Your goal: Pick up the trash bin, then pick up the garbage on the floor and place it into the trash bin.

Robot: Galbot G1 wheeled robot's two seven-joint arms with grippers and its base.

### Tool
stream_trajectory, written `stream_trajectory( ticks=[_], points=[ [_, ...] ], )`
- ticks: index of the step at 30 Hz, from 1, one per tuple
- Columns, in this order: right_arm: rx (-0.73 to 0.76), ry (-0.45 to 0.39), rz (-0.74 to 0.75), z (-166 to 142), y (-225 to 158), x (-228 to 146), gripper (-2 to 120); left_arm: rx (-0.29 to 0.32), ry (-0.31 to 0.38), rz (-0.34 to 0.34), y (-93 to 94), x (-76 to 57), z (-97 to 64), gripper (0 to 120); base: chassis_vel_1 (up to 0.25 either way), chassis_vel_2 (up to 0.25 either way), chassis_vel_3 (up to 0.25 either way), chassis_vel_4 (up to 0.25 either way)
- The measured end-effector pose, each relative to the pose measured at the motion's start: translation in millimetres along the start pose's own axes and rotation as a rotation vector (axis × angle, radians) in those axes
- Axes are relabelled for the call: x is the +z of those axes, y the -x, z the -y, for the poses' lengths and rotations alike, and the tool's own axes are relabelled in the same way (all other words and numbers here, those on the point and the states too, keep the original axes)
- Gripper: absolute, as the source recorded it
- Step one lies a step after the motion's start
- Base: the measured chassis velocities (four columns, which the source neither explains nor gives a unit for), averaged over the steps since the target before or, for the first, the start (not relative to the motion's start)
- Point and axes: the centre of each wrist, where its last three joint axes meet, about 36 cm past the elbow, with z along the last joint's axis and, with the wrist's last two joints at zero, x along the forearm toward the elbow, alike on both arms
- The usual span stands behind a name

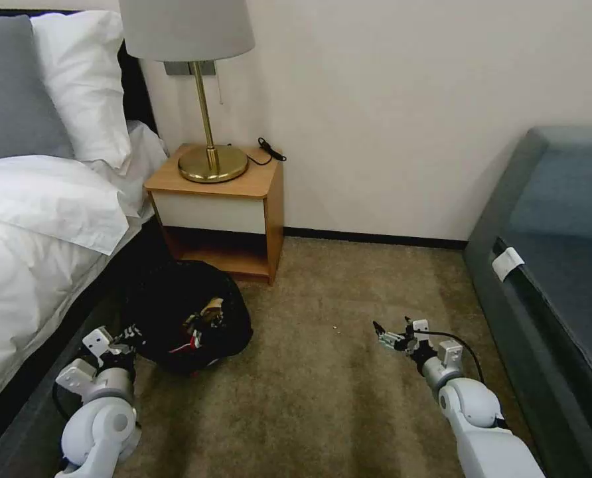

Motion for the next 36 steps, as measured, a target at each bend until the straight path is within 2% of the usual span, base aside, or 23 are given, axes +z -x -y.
stream_trajectory(
  ticks=[8,21,25,26,30,32,35,36],
  points=[
    [0.028,0.014,0.005,4.3,-2.1,1.6,100,0.020,-0.029,-0.032,22.8,-1.8,1.8,3,0.000,0.000,0.000,0.000],
    [0.047,0.025,0.009,6.7,-1.5,4.6,100,0.026,-0.038,-0.070,31.4,3.4,0.4,3,0.000,0.000,0.000,0.000],
    [0.056,0.026,0.016,7.6,-2.0,6.6,100,0.032,-0.037,-0.097,36.1,7.4,2.6,3,0.000,0.000,0.000,0.000],
    [0.061,0.029,0.020,8.6,-3.3,7.7,100,0.036,-0.033,-0.116,39.0,12.5,4.7,3,0.000,0.000,0.000,0.000],
    [0.062,0.031,0.022,11.3,-6.4,9.9,100,0.039,-0.028,-0.135,42.6,19.2,8.0,3,0.000,0.000,0.000,0.000],
    [0.065,0.033,0.024,14.1,-9.9,12.3,100,0.045,-0.022,-0.147,44.0,20.2,11.3,11,0.000,0.000,0.000,0.000],
    [0.066,0.034,0.023,14.8,-11.0,13.2,100,0.045,-0.018,-0.151,44.1,20.0,11.6,16,0.000,0.000,0.000,0.000],
    [0.069,0.036,0.025,15.2,-13.9,15.2,100,0.049,-0.010,-0.153,43.8,18.2,12.3,27,0.000,0.000,0.000,0.000]
  ],
)
